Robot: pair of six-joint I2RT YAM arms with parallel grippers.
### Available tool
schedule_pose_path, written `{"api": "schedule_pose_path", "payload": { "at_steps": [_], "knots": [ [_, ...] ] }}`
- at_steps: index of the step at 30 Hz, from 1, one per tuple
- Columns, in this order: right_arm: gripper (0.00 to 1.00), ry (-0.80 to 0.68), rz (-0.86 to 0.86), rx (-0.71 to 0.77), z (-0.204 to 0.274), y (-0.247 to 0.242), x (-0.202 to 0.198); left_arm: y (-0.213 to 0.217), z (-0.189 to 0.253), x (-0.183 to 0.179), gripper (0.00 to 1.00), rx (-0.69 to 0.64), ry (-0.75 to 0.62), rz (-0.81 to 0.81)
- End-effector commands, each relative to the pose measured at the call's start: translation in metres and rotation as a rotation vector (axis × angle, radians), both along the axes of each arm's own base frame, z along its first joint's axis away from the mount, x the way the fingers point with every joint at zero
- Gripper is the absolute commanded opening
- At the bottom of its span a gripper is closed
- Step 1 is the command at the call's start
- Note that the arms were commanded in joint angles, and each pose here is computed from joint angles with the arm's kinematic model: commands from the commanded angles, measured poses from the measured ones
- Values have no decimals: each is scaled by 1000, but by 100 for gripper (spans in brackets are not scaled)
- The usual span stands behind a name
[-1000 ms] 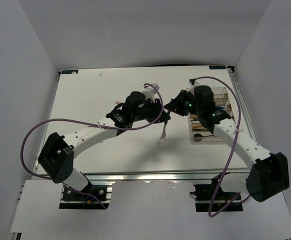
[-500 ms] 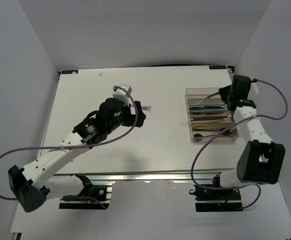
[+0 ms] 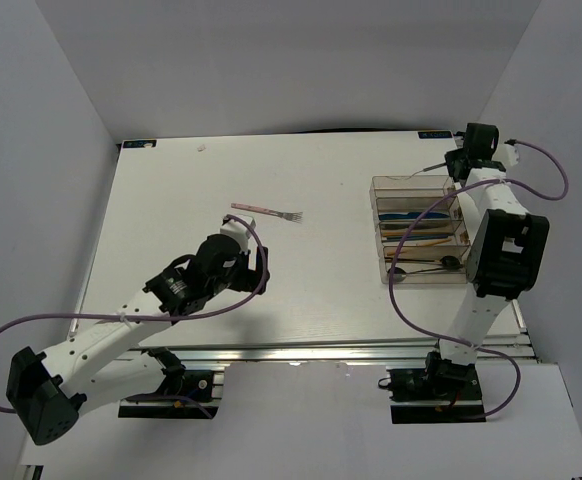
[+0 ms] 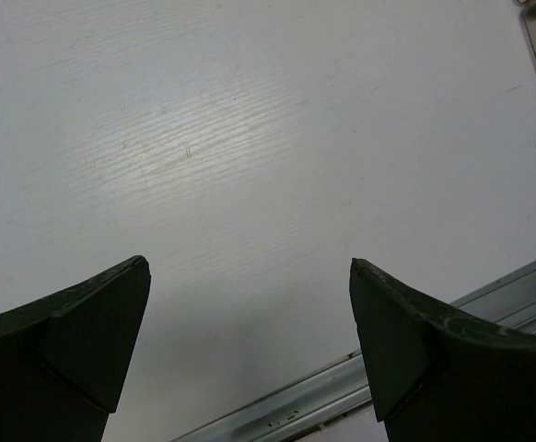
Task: Sort the eating utensils into containers
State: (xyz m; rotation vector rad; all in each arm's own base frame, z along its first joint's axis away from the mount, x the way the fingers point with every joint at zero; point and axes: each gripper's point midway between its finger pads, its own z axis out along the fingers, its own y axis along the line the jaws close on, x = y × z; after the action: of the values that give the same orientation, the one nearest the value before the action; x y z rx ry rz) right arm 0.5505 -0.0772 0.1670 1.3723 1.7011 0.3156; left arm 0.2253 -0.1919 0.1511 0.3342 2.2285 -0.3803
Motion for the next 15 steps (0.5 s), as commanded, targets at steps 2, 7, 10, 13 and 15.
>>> {"api": "schedule_pose_path", "payload": {
  "at_steps": [2, 7, 10, 13, 15],
  "knots": [
    [0, -59, 40, -6, 9, 8, 8, -4, 24, 4, 98, -42, -74, -20],
    [0, -17, 61, -31, -14, 11, 6, -4, 22, 3, 98, -42, -66, -28],
    [0, -4, 71, -34, -21, 11, 7, -4, 23, 3, 98, -41, -71, -25],
    [0, -6, 89, -29, -27, 13, 8, -4, 23, 2, 98, -44, -70, -31],
    [4, -5, 113, -32, -27, 17, 10, -3, 23, 2, 98, -42, -71, -30]
  ]
}}
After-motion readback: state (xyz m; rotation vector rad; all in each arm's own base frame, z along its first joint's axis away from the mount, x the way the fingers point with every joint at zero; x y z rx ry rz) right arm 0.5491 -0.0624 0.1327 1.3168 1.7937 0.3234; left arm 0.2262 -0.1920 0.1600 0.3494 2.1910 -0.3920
